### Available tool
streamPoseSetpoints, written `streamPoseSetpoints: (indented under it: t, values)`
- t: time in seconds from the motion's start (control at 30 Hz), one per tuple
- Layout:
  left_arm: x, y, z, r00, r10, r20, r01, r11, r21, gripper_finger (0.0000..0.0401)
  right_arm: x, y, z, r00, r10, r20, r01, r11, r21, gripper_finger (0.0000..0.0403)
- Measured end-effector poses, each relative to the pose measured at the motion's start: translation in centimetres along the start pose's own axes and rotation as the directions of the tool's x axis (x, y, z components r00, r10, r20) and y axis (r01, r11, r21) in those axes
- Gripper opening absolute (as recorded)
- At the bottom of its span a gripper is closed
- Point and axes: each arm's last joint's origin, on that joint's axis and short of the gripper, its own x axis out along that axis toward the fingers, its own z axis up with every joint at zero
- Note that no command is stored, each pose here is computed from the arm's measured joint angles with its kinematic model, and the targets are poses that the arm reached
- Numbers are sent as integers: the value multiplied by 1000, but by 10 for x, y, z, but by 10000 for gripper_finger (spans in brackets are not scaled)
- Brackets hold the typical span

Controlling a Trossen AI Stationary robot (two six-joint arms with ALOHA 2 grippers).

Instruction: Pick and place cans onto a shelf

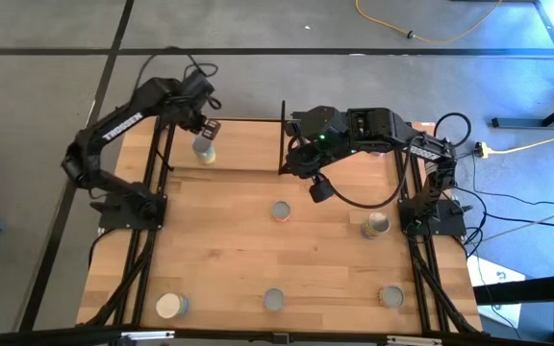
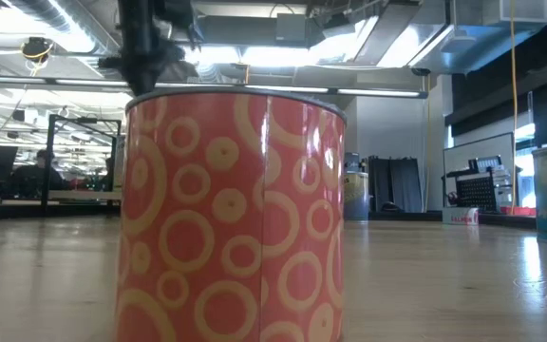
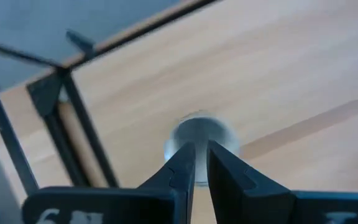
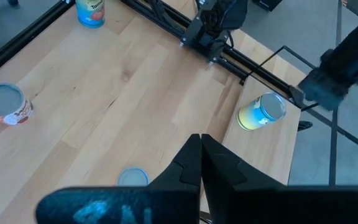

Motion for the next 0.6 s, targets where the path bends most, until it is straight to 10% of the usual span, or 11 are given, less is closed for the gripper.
streamPoseSetpoints:
  t: [0.6]
  values:
    - [-146, -23, -54, 854, -348, 387, 318, 937, 141, 32, 46, -4, 5, 988, -74, 135, 54, 988, 143, 10]
